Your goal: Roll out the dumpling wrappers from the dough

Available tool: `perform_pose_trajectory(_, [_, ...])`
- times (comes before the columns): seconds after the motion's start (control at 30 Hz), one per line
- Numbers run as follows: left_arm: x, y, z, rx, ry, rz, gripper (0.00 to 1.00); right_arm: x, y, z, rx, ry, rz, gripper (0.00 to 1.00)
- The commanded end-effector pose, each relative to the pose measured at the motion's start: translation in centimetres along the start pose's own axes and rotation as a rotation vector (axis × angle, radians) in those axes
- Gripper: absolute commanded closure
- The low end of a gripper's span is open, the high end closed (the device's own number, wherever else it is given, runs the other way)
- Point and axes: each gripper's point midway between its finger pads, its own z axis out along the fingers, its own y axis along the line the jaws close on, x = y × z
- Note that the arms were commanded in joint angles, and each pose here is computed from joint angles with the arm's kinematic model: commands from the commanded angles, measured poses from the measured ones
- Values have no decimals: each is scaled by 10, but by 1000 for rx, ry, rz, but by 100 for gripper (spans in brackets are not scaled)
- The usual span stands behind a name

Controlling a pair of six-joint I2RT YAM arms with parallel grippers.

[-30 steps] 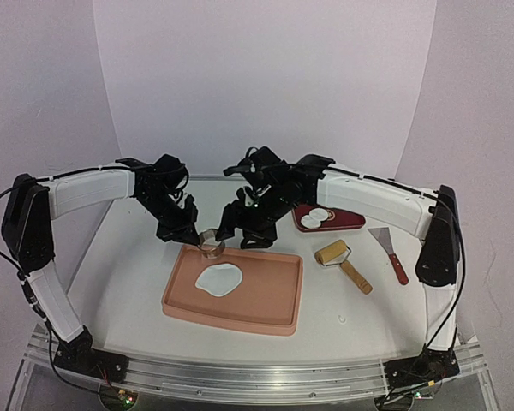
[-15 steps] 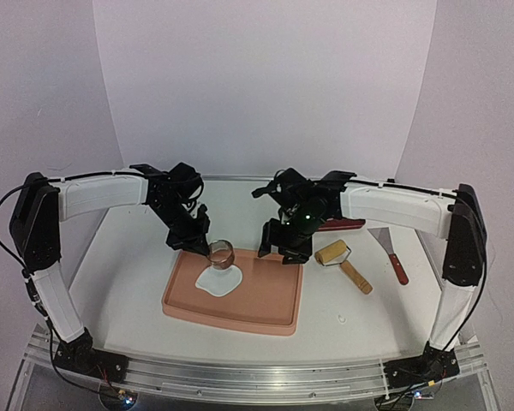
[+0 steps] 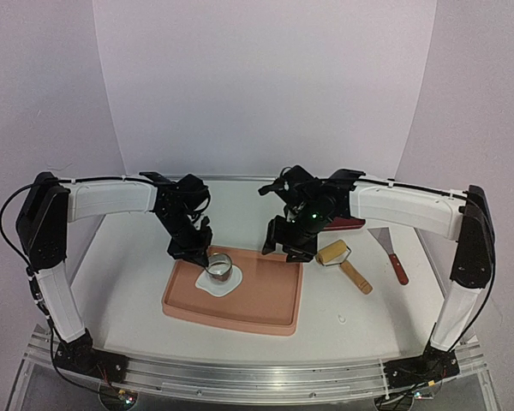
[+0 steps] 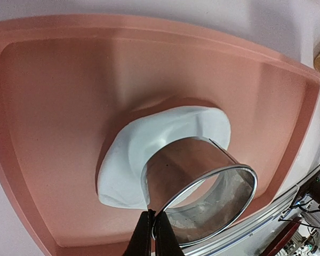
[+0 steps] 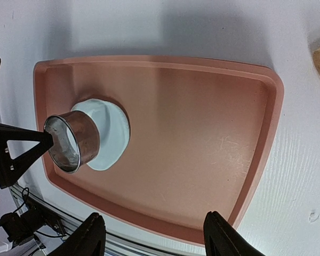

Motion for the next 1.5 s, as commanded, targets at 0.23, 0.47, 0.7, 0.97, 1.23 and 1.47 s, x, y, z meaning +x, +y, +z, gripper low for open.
perform_pose_trajectory(0.23, [7, 8, 13, -25, 21, 5, 100, 0, 1, -1, 1, -8, 8, 36])
perform_pose_trajectory(0.47, [6, 5, 21, -18, 26, 2, 100, 1, -1, -3, 0, -10, 8, 36])
perform_pose_trajectory(0.7, [5, 7, 20, -33, 23, 3, 82, 5, -4, -2, 3, 1, 6, 36])
perform_pose_trajectory(0.97, [0, 4, -10, -53, -45, 19, 57, 6, 29, -2, -92, 50, -69, 29])
perform_pose_trajectory(1.23, [-4, -6, -52, -34, -125, 39, 73, 14, 100, 9, -335, 118, -146, 52])
perform_pose_trajectory(1.47, [1, -23, -42, 87, -84, 56, 100, 20, 131, 47, -507, 207, -105, 100])
